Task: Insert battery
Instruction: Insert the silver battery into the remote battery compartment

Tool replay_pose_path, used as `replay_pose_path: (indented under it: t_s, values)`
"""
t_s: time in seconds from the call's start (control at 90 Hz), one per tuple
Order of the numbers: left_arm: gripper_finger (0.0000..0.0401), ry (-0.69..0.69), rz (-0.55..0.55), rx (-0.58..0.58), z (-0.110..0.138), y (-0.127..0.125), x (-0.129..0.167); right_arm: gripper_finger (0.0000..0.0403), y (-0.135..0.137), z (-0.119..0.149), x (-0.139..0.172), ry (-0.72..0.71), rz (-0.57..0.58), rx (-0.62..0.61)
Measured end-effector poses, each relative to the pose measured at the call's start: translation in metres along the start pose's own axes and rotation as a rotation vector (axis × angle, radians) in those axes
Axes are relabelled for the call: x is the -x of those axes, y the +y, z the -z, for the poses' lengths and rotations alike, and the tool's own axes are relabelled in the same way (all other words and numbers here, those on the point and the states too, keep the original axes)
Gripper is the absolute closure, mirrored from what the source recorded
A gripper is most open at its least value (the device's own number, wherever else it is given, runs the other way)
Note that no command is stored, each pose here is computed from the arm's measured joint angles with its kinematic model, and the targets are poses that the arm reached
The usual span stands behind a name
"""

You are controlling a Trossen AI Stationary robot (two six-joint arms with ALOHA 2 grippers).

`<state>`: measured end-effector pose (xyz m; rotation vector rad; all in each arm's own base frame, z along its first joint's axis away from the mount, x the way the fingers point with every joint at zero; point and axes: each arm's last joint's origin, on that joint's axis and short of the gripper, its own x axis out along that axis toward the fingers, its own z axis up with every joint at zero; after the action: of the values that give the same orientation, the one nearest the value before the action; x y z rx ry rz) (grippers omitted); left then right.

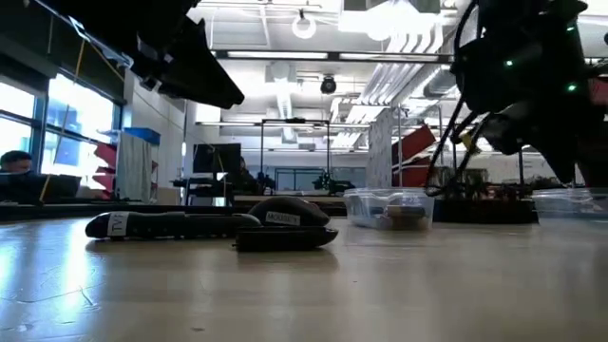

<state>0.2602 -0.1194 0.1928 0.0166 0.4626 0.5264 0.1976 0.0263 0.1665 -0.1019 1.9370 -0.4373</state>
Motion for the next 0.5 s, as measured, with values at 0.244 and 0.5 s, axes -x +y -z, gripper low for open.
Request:
replay_pose_path:
  t_s: [0.244,0.5]
  values:
    - [0.0223,-0.002,0.001,0.004,0.000,0.000,0.000,0.0176,0.004,-0.023,0.029,-0.227,-0.105,-0.019]
    - [0.0223,0.004,0.014,0.006,0.000,-0.001,0.000,0.0176,-0.002,-0.025,0.049,-0.268,-0.045,-0.026]
